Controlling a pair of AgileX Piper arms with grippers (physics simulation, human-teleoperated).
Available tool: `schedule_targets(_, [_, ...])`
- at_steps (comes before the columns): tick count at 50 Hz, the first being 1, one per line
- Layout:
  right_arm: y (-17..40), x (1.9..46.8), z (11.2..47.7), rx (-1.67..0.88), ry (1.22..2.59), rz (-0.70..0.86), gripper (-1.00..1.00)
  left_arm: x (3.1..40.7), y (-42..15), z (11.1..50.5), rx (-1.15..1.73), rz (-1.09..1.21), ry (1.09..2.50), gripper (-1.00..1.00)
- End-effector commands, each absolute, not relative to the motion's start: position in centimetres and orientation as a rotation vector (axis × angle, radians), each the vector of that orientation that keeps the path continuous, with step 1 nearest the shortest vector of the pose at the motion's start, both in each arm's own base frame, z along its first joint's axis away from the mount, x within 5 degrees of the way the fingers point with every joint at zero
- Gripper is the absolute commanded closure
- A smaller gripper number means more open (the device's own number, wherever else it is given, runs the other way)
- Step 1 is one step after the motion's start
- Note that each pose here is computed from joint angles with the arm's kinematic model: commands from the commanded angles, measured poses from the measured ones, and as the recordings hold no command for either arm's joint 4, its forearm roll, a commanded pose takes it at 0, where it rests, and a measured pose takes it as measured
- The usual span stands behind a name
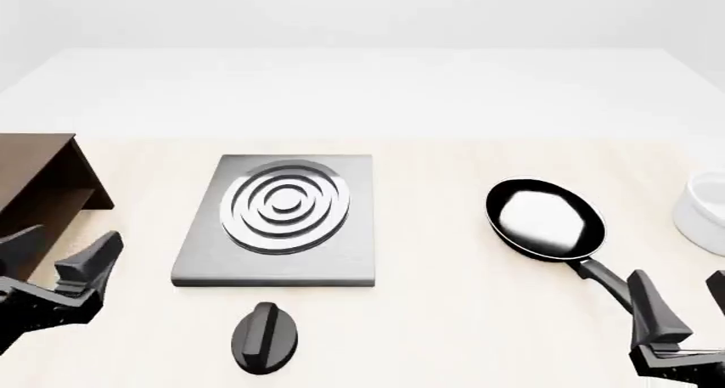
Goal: Turn on the stove and put the frying pan on it.
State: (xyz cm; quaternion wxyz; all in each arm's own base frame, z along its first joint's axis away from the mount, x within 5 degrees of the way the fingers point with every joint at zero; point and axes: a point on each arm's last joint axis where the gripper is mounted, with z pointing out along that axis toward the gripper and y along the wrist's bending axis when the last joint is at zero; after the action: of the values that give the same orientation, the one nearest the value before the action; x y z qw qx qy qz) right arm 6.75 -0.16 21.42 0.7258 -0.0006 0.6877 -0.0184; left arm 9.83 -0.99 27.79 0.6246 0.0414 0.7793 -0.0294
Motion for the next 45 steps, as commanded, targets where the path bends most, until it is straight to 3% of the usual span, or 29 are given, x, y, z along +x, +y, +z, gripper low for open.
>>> schedule_targets(1, [-0.3, 7.0, 21.4, -0.012, 1.531, -0.071, -1.0, 13.7, -2.7, 24.4, 0.126, -0.165, 2.079, -1.0])
schedule_targets(30, [-0.3, 6.9, 21.3, -0.027, 1.536, -0.093, -1.0, 13.2, -5.7, 16.7, 0.171, -0.355, 2.271, -1.0])
schedule_targets(45, [-0.3, 7.2, 21.3, -0.029, 1.538, -0.093, -1.0, 13.3, -5.8, 15.3, 0.175, -0.349, 2.298, -1.0])
